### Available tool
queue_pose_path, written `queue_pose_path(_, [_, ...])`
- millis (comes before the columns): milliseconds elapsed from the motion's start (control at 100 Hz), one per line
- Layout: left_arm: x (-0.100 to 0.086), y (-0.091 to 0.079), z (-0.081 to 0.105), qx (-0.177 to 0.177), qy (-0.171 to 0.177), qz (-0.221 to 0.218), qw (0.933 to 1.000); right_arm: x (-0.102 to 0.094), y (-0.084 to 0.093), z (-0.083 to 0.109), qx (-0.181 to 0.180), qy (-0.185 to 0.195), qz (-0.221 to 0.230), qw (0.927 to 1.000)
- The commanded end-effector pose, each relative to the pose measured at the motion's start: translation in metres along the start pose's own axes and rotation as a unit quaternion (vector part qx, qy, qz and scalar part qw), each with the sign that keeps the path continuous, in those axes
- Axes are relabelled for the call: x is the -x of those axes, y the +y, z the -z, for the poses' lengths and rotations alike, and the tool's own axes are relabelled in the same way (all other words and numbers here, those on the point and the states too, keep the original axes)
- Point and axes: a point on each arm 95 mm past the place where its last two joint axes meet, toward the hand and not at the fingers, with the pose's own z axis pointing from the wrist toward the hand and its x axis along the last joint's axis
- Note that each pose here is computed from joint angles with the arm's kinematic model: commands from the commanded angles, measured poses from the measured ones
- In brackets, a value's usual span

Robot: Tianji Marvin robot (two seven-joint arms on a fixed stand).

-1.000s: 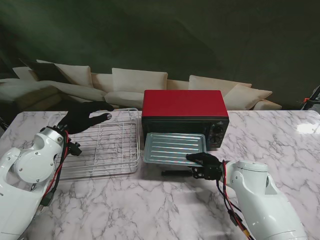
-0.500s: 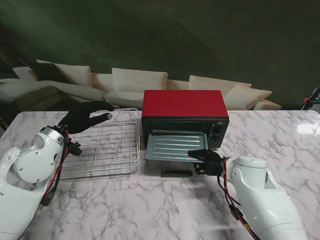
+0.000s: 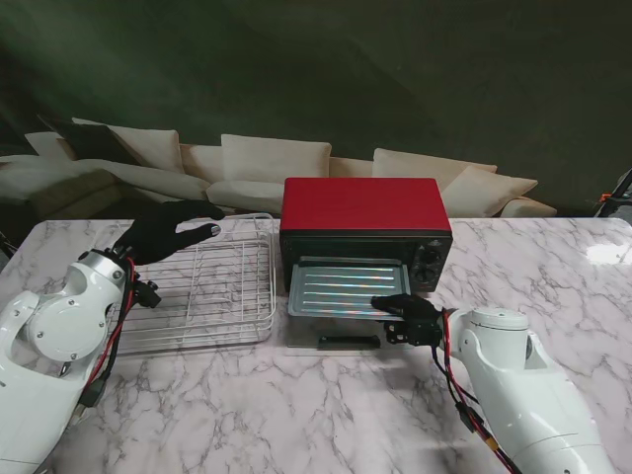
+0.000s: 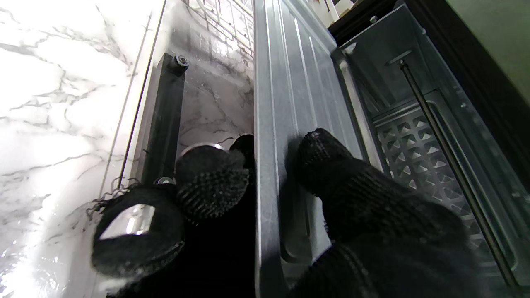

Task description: Slide the trays into the oven

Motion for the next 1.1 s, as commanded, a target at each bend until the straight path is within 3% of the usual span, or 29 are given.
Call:
queue_pose_path(0, [-0.001, 0.001, 0.0, 0.008, 0.0, 0.0, 1.0, 0.0, 0.001, -0.001, 0.001, -0.002, 0.001, 1.0])
queue_pose_path(390, [-0.001, 0.003, -0.001, 0.013, -0.001, 0.0, 0.9999, -0.005, 0.008, -0.008, 0.013, 0.005, 0.004, 0.9999])
queue_pose_path(1090, [-0.001, 0.004, -0.002, 0.016, -0.001, -0.001, 0.9999, -0.005, 0.007, -0.012, 0.026, 0.03, -0.038, 0.9985])
